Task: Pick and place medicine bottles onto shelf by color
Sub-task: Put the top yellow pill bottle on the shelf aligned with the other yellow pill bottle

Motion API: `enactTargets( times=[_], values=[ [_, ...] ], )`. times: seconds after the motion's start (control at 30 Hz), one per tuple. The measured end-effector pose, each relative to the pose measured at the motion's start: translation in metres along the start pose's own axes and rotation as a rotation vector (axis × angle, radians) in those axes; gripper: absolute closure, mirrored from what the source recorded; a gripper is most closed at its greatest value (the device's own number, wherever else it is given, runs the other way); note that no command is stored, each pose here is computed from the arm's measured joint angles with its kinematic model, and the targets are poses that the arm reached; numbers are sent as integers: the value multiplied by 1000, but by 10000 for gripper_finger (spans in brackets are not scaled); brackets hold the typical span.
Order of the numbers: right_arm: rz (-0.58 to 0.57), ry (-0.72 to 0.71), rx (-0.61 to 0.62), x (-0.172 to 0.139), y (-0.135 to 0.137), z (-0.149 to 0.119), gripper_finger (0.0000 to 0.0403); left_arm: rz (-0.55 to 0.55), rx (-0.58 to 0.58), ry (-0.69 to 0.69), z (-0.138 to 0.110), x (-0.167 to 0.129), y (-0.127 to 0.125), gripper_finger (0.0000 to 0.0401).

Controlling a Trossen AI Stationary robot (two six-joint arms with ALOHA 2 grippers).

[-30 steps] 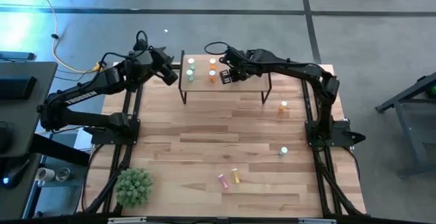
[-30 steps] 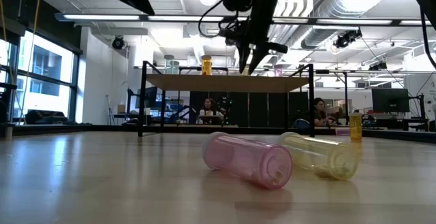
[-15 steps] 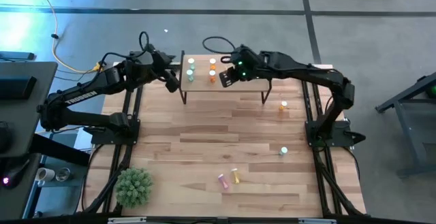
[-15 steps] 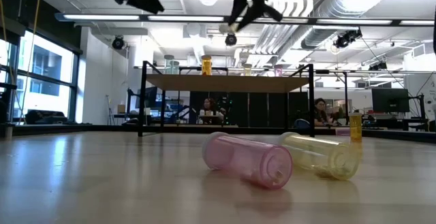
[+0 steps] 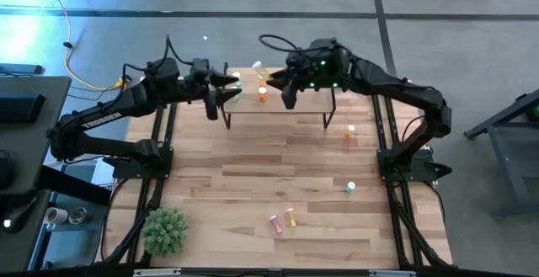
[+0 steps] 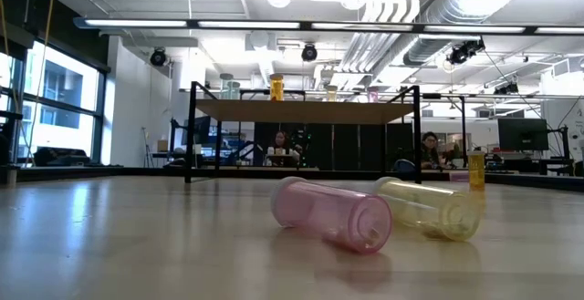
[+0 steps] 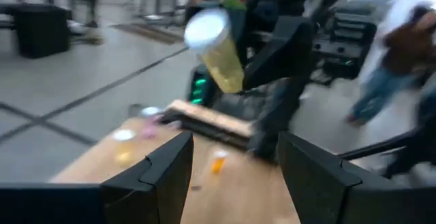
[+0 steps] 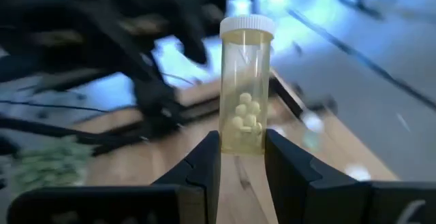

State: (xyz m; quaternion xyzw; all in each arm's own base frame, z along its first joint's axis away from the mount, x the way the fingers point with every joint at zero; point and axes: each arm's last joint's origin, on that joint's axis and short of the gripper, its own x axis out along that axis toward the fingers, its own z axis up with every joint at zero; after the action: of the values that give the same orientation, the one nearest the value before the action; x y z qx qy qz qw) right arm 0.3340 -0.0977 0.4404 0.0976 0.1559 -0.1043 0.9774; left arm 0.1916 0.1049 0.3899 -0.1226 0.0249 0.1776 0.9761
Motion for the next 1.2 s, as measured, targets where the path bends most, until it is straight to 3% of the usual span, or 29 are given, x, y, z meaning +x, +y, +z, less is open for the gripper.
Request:
enactTargets(
  times=[0.23,0.4,0.63,0.8,1.2],
  values=[
    [236,-161,-122,-15,0,20,321,-94,-42,-116,7,16,-12,199],
    [280,-173,-110,-19,1,23,321,-148,21,-216,12,23,-21,199],
    [300,-218,-87,-20,8,27,321,-167,124,-332,19,26,-27,199],
    [319,-250,-109,-20,17,29,321,-172,127,-362,22,25,-27,199],
    [189,-248,-165,4,27,20,321,-197,78,-356,22,25,-27,199]
  ],
)
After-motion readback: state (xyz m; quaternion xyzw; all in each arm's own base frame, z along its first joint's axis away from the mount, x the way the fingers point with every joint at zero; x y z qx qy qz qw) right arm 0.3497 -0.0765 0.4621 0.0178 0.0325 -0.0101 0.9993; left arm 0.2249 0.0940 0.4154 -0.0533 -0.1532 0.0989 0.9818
